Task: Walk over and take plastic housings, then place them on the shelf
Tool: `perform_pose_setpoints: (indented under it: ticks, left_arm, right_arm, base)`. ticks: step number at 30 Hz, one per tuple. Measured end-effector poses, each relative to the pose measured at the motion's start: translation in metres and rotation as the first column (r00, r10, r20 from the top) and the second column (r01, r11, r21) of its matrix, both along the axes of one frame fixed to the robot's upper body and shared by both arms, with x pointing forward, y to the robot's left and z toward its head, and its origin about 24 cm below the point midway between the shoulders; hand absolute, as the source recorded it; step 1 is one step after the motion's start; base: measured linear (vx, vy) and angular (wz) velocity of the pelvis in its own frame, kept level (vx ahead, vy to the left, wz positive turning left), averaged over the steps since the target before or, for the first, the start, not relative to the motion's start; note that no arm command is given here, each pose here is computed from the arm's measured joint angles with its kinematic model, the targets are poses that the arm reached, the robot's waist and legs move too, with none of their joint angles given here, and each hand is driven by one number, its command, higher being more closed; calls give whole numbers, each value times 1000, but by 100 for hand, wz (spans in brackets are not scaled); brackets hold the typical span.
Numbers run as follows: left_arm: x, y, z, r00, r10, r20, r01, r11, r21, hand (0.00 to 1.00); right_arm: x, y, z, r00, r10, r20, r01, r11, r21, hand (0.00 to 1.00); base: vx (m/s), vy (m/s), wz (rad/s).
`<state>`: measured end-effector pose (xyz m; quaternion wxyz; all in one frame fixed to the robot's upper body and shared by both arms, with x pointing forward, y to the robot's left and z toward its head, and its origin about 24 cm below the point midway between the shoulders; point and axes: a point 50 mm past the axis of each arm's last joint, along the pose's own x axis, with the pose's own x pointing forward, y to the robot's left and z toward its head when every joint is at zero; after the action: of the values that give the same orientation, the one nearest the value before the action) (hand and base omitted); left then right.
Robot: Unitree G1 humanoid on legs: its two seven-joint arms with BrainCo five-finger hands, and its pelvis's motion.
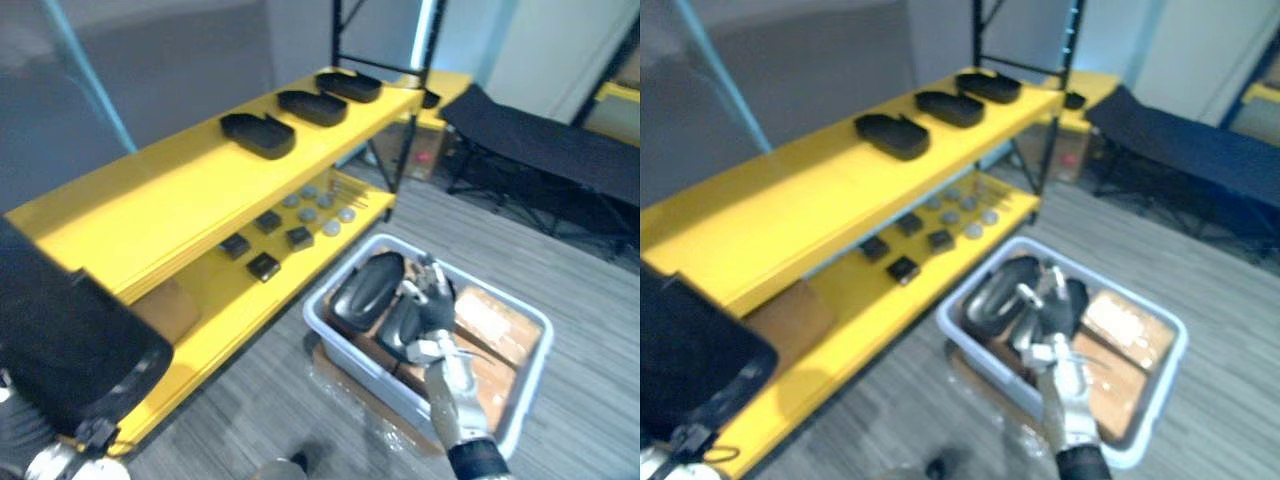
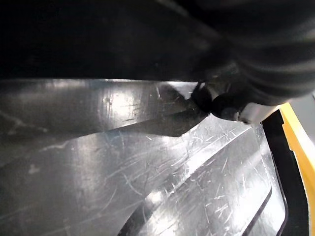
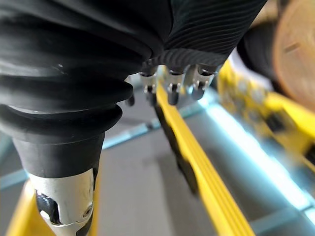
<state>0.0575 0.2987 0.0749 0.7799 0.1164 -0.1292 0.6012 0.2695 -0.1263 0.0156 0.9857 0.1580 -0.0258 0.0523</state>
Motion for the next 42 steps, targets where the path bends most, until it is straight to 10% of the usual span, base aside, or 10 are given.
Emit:
perform_pose_setpoints:
  ticks: [42]
  left_arm:
    - [71,-23,-9,913,-397,94,404,912,-73,100]
  right_arm:
    - [-55,-79,-16,972,-235,-17,230,960,-159,0]
  base:
    - [-2,29,31]
